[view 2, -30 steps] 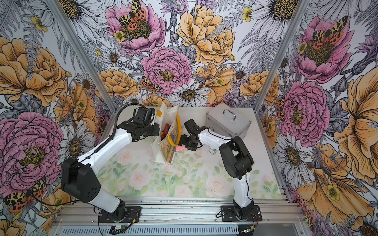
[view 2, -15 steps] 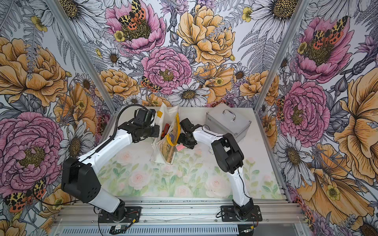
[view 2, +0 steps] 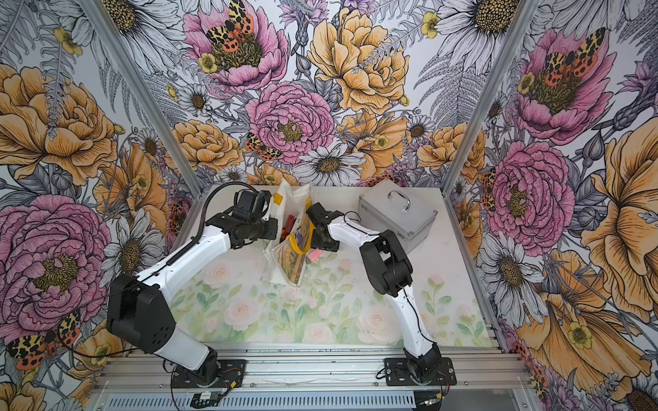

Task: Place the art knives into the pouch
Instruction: Pick up the utility knife at the center of the board.

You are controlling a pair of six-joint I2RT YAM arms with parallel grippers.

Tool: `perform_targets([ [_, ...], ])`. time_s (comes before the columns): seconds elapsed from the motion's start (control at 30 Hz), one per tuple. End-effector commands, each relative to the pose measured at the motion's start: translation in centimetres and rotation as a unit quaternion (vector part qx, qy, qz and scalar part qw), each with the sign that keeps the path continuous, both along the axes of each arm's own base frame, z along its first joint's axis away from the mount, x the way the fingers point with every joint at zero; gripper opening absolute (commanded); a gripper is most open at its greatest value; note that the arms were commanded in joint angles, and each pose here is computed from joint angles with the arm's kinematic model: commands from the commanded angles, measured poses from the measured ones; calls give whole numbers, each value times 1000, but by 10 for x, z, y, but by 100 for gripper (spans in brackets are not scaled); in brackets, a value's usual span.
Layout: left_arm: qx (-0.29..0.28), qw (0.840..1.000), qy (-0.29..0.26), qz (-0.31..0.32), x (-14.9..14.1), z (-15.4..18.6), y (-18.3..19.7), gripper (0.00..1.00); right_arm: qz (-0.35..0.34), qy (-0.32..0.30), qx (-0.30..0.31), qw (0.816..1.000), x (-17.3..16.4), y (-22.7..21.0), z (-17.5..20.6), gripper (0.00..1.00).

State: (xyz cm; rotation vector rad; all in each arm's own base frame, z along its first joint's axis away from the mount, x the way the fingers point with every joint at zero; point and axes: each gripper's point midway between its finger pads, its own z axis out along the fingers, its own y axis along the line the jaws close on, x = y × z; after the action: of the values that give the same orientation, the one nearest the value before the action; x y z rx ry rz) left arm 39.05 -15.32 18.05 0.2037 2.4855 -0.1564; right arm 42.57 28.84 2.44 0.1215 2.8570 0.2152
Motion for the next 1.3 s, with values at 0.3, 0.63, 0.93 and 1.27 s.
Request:
perform_targets([
  [0.3,9,1000,-16,7,-5,7,12,24,99,66,-83,989,-53,-1,-37,44],
  [0.63,2,1000,-20,11,-5,11,12,24,107,86,-78,987,-66,-4,-44,36],
  [0.93,-7,1000,-23,11,-9,16,9,25,113,47,-42,992,-46,2,-13,13],
  [1.27,-11,999,-35,-6,-13,26,-7,25,73,-73,-13,995,-14,-26,88,11],
])
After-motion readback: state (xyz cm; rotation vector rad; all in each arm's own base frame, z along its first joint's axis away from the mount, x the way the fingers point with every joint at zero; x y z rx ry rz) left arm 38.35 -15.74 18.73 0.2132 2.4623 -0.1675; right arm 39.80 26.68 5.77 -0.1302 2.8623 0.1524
